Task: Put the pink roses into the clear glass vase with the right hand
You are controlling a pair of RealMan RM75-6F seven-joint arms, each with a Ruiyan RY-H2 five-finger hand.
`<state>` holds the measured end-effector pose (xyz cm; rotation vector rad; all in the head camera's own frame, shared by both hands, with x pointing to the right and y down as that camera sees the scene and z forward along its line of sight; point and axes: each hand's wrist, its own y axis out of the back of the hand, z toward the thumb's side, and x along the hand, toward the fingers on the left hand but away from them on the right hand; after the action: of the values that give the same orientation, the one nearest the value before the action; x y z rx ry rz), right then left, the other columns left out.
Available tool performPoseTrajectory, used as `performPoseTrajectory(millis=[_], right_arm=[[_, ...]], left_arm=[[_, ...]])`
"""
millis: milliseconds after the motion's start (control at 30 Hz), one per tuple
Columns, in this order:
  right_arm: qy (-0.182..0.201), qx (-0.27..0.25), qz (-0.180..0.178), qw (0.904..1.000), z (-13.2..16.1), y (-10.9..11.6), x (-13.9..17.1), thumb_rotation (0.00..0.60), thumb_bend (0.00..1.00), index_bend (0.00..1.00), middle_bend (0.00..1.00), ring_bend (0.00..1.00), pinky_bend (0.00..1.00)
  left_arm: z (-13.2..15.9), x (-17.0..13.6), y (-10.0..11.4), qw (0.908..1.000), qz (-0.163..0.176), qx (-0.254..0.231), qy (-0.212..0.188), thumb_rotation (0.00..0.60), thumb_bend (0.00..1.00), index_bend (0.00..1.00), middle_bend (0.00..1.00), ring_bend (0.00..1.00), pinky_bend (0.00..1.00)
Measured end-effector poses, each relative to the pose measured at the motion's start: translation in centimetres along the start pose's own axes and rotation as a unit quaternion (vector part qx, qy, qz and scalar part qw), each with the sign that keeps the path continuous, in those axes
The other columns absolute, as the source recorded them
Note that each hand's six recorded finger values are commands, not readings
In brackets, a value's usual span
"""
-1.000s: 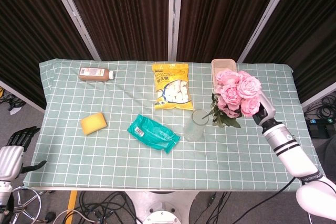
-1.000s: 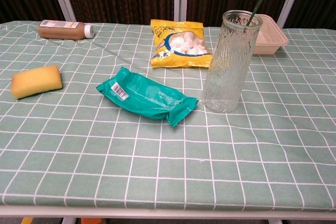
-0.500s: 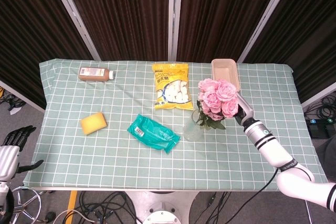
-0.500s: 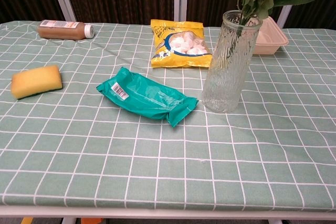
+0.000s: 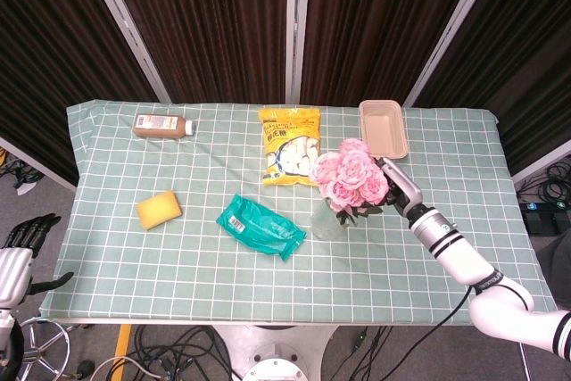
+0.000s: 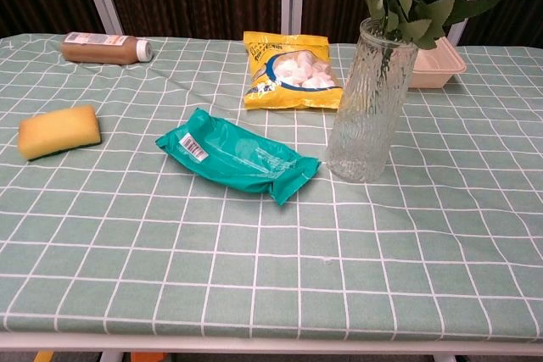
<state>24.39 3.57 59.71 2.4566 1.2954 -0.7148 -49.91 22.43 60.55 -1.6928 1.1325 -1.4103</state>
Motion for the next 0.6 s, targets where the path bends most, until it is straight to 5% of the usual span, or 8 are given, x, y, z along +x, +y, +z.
performPoseTrajectory(millis=[233, 600], right_arm=[[0.008, 0.010, -0.004, 0.9999, 0.2, 0.8, 0.6, 0.600, 0.08, 0.13, 0.12, 0.00, 0.00], [0.060, 0.060, -0.047, 0.9953, 1.3, 3.6, 3.9, 0.600, 0.07, 0.10, 0.10, 0.00, 0.00]], left_arm=[[0.1, 0.0, 0.0, 1.0000, 0.001, 0.001, -0.001, 0.600, 0.06, 0.11, 0.09, 0.07, 0.12], [0.4, 0.1, 0.0, 1.0000, 0.000, 0.004, -0.005, 0.600, 0.06, 0.11, 0.09, 0.07, 0.12]])
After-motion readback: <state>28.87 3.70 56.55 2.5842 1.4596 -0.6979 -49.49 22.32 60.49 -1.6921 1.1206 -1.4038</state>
